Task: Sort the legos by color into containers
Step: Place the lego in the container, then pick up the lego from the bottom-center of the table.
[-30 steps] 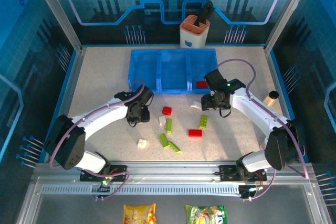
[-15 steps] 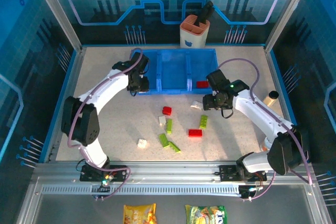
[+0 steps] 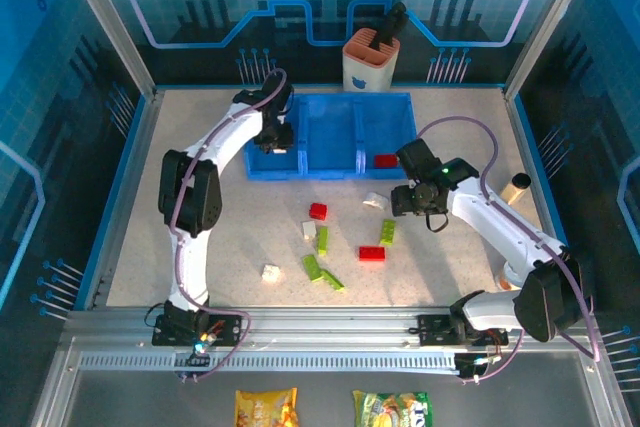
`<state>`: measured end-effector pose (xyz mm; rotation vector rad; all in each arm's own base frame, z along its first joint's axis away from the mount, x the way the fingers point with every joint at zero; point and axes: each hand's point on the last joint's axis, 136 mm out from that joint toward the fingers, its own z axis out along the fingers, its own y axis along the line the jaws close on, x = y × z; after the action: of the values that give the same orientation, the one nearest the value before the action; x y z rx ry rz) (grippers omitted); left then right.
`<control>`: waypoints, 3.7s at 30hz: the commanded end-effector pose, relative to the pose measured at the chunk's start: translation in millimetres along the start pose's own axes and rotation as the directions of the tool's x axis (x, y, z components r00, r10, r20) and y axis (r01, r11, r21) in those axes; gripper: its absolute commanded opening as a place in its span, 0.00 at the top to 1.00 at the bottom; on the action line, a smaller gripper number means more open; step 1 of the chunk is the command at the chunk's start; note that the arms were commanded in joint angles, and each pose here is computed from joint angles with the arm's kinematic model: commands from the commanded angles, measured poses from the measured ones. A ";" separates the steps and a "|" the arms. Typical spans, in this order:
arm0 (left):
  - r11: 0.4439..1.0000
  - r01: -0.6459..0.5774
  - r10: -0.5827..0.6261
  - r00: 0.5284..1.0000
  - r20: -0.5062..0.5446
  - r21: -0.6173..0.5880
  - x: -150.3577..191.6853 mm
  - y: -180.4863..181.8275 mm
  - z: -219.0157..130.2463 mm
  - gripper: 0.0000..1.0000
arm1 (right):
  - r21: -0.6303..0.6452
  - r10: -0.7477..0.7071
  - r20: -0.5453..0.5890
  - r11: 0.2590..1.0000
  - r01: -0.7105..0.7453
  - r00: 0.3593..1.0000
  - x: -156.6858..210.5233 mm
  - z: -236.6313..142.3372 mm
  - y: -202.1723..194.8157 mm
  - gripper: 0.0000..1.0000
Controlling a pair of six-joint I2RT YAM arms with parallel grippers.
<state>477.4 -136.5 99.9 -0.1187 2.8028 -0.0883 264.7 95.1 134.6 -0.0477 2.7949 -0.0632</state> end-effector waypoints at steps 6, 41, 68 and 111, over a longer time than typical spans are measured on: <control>0.997 -0.045 0.040 0.996 -0.074 -0.057 0.1 18.1 35.1 0.65 | 0.018 -0.008 -0.009 1.000 0.008 1.000 8.2 -2.2 -4.0 0.29; 0.999 -0.047 0.046 0.998 -0.050 -0.023 -3.9 18.9 -5.6 0.53 | -0.012 0.008 0.015 1.000 -0.008 1.000 3.7 -13.9 1.2 0.28; 0.998 0.032 -0.032 0.999 0.003 0.063 114.9 71.4 -111.6 0.51 | -0.033 -0.084 -0.026 0.996 0.083 0.996 17.9 -2.1 52.4 0.29; 0.992 0.054 -0.056 0.998 0.019 0.117 139.0 92.4 -77.5 0.49 | -0.117 -0.195 -0.095 0.976 0.183 0.976 60.6 37.7 224.2 0.34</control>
<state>316.8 -52.8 122.1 -0.1898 2.7589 -0.2368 216.9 304.7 71.6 -0.3783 2.8721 0.0221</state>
